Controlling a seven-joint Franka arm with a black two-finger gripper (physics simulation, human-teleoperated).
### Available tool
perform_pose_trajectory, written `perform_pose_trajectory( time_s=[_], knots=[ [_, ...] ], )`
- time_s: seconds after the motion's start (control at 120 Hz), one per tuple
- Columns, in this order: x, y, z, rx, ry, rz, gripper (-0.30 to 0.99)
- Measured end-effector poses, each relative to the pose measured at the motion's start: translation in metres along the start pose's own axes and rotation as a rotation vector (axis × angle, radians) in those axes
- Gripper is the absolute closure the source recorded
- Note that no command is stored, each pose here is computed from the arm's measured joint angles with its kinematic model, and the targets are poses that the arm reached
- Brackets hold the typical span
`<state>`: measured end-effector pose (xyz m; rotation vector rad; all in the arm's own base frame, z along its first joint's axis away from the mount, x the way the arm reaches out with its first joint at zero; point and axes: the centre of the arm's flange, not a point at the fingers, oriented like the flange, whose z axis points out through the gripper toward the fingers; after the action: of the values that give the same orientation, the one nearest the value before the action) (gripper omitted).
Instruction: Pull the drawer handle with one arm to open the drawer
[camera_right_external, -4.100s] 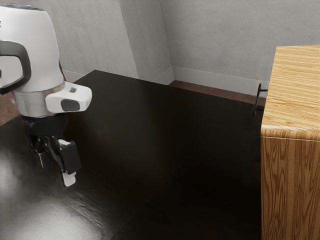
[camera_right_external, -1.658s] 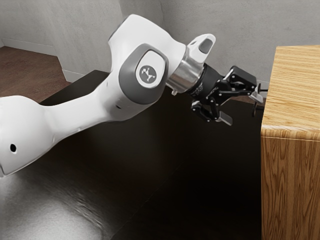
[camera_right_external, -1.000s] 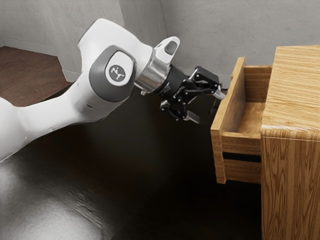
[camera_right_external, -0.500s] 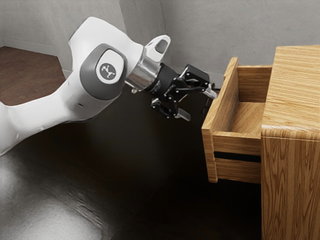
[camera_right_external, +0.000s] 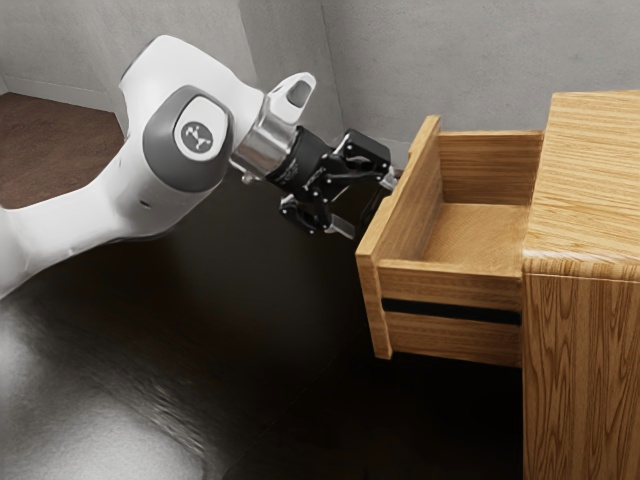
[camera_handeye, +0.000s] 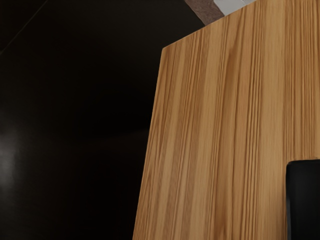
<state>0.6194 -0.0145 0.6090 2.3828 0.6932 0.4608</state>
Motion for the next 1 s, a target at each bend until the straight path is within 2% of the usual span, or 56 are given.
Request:
perform_pose_trajectory(
  time_s=[0.708,1.0],
  knots=[
    [0.017,-0.054,-0.05,0.01,-0.038,-0.052,0.0],
    [0.033,-0.089,-0.084,0.014,-0.007,-0.092,0.0]
  ],
)
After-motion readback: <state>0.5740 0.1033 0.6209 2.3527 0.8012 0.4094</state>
